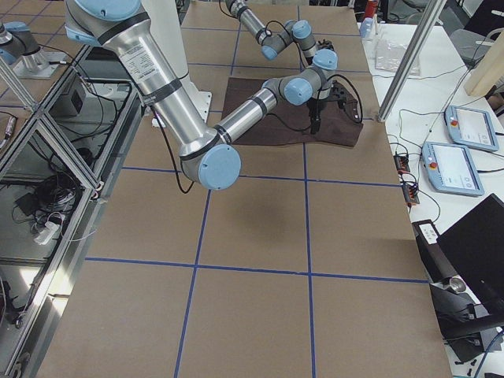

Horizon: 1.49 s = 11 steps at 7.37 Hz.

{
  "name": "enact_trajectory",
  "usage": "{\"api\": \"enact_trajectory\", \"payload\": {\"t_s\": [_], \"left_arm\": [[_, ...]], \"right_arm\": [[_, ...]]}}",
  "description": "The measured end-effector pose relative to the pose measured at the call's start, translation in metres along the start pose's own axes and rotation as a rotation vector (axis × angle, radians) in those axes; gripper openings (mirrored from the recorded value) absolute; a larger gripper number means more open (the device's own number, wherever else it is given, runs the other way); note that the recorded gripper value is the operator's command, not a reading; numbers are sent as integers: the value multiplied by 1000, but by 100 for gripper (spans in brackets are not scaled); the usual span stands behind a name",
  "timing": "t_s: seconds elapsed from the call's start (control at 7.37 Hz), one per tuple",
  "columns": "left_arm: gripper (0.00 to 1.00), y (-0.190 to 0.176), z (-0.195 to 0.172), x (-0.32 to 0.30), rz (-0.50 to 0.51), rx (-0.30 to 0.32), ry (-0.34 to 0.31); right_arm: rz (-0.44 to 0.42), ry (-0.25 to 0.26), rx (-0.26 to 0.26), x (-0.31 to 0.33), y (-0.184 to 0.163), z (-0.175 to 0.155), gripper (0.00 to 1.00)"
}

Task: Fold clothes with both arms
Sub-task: 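Grasp the other sleeve with the left gripper and fold it inward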

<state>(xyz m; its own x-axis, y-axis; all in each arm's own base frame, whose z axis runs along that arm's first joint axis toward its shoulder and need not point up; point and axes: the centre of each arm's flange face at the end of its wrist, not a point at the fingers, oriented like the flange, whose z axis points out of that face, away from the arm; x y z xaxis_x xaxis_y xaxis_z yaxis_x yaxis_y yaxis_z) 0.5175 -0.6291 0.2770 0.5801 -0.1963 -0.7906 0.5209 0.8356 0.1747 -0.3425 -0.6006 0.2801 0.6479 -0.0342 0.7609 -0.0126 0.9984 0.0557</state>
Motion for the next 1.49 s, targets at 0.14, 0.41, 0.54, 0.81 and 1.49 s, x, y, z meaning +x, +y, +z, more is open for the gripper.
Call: {"api": "enact_trajectory", "payload": {"t_s": [0.14, 0.41, 0.54, 0.81, 1.49], "left_arm": [[0, 8, 0, 18, -10, -9, 11], [99, 20, 1, 35, -11, -23, 22], [100, 28, 2, 37, -5, -30, 24], [100, 43, -1, 44, 8, -56, 54], [100, 54, -103, -35, 200, -210, 124]], "right_arm": [[1, 1, -1, 1, 0, 1, 100], [1, -2, 0, 0, 2, 0, 100], [1, -1, -1, 0, 3, 0, 100], [-7, -4, 4, 2, 6, 6, 100], [148, -67, 93, -59, 150, 57, 100]]}}
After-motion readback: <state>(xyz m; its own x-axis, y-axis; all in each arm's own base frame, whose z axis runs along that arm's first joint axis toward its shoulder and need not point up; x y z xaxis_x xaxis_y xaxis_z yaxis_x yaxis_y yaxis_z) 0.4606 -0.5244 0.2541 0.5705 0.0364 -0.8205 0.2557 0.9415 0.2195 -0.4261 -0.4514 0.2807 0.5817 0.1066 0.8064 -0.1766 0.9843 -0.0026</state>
